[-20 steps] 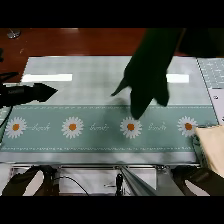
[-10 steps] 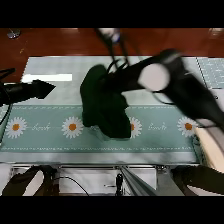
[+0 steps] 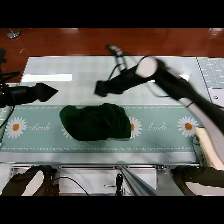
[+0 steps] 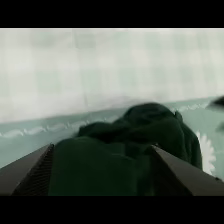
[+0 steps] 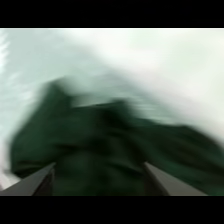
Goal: Fold the shirts.
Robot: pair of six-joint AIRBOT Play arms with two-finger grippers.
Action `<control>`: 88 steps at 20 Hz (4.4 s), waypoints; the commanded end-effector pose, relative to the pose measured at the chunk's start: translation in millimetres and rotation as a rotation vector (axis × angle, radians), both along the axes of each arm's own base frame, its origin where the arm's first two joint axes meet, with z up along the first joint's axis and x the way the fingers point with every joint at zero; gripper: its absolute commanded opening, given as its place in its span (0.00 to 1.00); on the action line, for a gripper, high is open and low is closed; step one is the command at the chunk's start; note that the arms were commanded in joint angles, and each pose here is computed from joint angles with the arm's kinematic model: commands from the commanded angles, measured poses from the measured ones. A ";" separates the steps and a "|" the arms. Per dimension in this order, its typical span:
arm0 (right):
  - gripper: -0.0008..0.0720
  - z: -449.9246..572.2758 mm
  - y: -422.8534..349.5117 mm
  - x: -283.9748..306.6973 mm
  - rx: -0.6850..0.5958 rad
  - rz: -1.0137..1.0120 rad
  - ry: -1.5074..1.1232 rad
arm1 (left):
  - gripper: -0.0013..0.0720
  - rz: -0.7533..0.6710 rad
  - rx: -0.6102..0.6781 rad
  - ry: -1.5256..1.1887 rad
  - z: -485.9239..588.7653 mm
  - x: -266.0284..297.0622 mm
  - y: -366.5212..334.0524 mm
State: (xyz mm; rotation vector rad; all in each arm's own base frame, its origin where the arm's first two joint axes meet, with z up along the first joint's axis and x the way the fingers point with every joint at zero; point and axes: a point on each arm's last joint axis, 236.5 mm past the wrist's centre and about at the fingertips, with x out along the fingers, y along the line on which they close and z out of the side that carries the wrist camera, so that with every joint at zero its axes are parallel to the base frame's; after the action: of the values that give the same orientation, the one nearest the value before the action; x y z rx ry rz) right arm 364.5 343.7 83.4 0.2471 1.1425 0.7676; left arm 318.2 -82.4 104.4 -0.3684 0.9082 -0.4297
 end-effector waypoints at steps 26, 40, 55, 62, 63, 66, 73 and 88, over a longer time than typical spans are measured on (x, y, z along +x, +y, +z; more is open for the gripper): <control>0.86 -133.2 -207.3 -105.5 -0.085 -0.492 0.274 | 0.04 -0.253 -0.066 0.643 -193.5 -66.9 -121.5; 0.86 -177.6 -131.0 -81.8 -0.023 -0.395 0.440 | 0.04 -0.288 -0.080 0.512 -150.7 -23.8 -133.1; 0.04 19.9 -134.3 73.7 0.038 -0.292 -0.008 | 0.04 -0.187 -0.309 0.004 52.0 89.1 -100.8; 0.04 370.6 -217.1 -0.4 0.015 -0.399 -0.856 | 0.04 0.027 -0.211 -0.809 359.2 47.2 -1.5; 0.04 392.1 -226.3 -30.1 0.008 -0.410 -0.922 | 0.04 0.057 -0.178 -0.870 379.1 28.0 7.6; 0.04 438.8 -251.6 -119.3 0.000 -0.450 -1.085 | 0.04 0.135 -0.072 -1.021 419.9 -33.7 18.5; 0.04 433.2 -265.2 -228.8 -0.025 -0.419 -1.114 | 0.04 0.301 0.292 -1.192 443.1 -128.3 23.0; 0.04 47.4 -258.8 -26.1 -0.213 -0.567 -0.271 | 0.04 0.127 0.050 -0.176 20.1 73.2 0.5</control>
State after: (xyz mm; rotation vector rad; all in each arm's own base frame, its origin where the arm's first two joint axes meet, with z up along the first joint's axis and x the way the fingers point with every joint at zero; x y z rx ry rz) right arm 291.5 88.5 192.4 0.2035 0.8401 0.2392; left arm 358.5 -72.3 203.3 -0.2913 0.6102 -0.3419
